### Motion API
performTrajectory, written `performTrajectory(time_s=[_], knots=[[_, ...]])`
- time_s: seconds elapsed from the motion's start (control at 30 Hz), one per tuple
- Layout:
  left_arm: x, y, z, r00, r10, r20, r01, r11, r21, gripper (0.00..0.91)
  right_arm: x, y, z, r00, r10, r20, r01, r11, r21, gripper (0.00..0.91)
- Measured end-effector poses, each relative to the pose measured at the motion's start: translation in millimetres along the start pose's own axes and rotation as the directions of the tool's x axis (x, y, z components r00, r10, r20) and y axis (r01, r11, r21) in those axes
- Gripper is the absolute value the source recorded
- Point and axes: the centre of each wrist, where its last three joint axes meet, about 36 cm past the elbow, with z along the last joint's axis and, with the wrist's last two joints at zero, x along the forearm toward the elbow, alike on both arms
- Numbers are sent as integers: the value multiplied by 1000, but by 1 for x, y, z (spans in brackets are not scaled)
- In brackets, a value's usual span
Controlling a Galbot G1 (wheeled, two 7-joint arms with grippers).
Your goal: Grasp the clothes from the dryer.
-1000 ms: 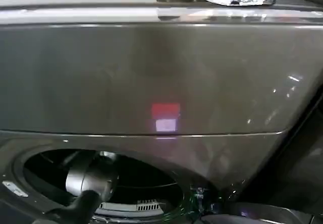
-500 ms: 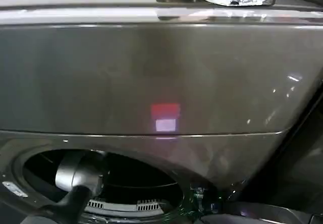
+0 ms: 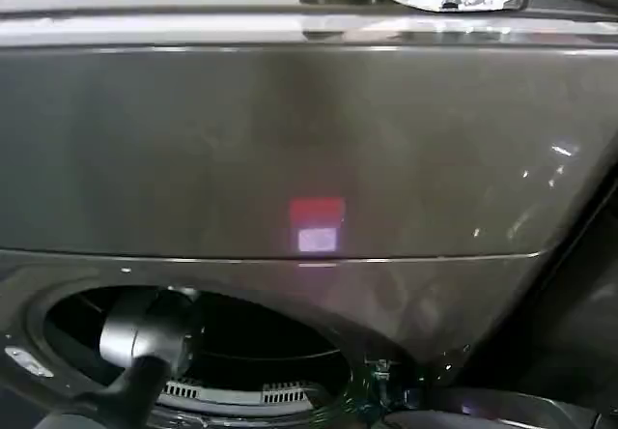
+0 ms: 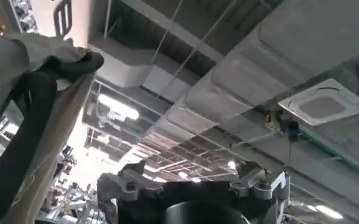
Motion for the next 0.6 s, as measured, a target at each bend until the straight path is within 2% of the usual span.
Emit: performTrajectory(time_s=[0.23, 0.6], knots=[[-4, -9, 14, 998, -45, -32, 46, 999, 12, 907, -4, 10, 0, 1000, -13, 6, 13, 1000, -2, 907], [-7, -13, 16, 991, -132, 9, 132, 991, -27, 907, -5, 18, 1, 1000, -29, 10, 29, 1000, 3, 907]])
